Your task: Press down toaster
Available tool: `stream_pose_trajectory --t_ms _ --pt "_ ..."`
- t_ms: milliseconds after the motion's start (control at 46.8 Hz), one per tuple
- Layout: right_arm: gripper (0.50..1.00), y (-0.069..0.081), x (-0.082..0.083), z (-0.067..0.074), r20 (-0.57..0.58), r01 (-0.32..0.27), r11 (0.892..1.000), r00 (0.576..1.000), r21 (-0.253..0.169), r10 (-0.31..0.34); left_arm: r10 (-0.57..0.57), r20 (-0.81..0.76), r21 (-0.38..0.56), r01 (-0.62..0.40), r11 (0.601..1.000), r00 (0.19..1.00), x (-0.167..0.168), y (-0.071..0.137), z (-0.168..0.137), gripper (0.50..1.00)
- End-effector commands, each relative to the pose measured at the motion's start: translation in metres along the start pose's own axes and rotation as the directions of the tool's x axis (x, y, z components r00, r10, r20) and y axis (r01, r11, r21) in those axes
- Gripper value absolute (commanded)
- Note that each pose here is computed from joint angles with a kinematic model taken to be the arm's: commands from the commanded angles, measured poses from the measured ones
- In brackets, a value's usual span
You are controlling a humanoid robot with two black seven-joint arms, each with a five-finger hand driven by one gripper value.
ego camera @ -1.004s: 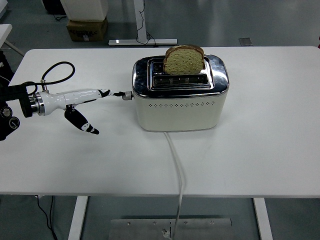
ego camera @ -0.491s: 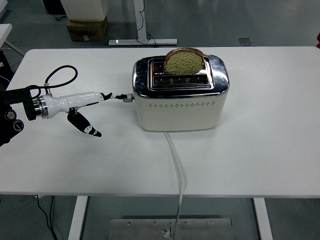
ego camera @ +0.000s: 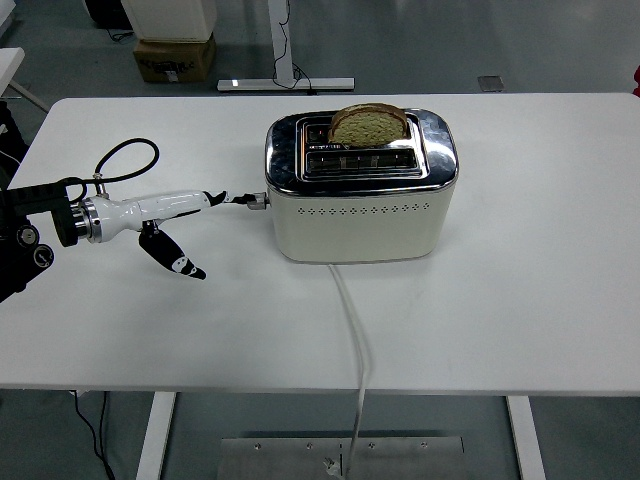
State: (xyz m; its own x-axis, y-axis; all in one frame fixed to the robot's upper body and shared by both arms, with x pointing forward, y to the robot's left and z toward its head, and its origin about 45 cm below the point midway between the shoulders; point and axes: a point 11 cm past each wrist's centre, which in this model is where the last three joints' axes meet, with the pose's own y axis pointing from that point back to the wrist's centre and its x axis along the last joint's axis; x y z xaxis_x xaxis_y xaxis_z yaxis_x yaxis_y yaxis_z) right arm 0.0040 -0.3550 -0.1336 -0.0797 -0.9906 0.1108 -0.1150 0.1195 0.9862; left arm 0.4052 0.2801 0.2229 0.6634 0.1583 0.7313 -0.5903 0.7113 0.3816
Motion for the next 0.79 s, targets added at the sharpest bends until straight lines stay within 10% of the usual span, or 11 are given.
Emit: stream_pose_trajectory --t_ms 0,769 --pt "0.998 0.000 0.000 0.000 0.000 0.000 1.000 1.000 0.000 0.000 0.000 -0.001 0.000 0.000 1.000 1.000 0.000 -0.001 0.000 1.000" --pt "0.998 0.000 0.000 0.000 0.000 0.000 1.000 1.000 0.000 0.000 -0.015 -0.039 0.018 0.016 1.000 0.999 -0.018 -0.004 -0.010 1.000"
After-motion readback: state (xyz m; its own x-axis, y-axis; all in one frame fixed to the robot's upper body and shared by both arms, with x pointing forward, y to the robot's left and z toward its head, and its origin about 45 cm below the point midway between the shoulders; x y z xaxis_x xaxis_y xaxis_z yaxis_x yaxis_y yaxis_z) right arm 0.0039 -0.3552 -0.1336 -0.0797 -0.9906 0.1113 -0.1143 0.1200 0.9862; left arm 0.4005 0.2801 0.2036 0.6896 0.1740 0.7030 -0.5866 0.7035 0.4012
